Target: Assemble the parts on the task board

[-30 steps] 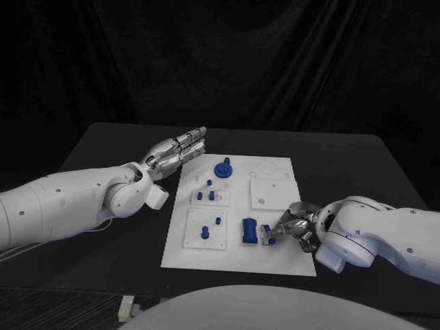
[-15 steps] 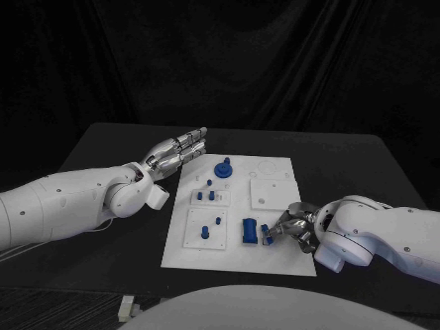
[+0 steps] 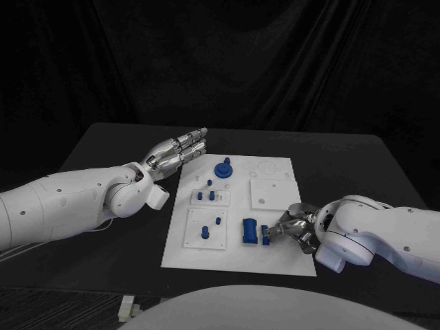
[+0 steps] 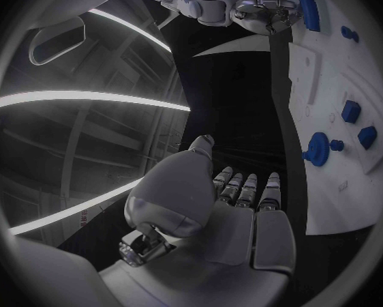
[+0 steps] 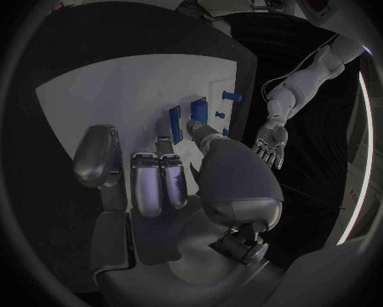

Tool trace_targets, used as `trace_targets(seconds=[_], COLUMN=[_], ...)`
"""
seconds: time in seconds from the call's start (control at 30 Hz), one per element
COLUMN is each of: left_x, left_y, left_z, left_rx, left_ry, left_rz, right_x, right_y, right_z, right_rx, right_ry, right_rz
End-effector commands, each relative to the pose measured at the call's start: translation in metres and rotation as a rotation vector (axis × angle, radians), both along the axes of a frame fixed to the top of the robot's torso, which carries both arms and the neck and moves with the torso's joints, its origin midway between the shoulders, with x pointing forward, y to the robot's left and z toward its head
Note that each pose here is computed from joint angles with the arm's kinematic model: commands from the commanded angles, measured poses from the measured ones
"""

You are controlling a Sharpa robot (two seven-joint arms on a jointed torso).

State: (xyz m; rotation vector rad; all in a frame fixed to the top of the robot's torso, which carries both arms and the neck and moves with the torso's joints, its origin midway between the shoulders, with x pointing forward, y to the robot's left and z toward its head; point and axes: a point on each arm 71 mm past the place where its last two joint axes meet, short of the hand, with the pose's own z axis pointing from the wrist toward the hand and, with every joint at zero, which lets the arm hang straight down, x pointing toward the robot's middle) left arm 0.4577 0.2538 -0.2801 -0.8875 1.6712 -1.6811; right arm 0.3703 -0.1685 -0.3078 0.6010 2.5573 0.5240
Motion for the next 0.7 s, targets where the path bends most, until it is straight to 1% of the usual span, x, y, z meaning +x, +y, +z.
trace_targets(seconds=[0.03,0.27,0.37,0.43,0.53,0.63,0.7], left_x=[-0.0008,-0.0018,-0.002,-0.002,-0.0018,-0.0015,-0.0015], left_y=[-0.002,0.0,0.001,0.002,0.003,0.002,0.002], left_z=[0.0003,0.0004,0.0005,0.0006,0.0005,0.0003,0.0002], left_rx=[-0.015,-0.015,-0.013,-0.012,-0.011,-0.012,-0.013], left_ry=[-0.003,-0.005,-0.008,-0.009,-0.009,-0.009,-0.008], left_rz=[-0.012,-0.007,-0.002,0.001,0.002,0.001,-0.001], right_x=[-0.002,-0.002,-0.002,-0.004,-0.006,-0.008,-0.01], right_y=[-0.001,-0.01,-0.017,-0.02,-0.023,-0.024,-0.025], right_z=[-0.002,0.005,0.014,0.02,0.027,0.028,0.026], right_rx=[-0.011,0.012,0.028,0.038,0.047,0.035,0.019], right_ry=[0.015,-0.072,-0.133,-0.168,-0.203,-0.211,-0.203], right_rz=[0.002,-0.022,-0.009,0.01,0.05,0.099,0.132])
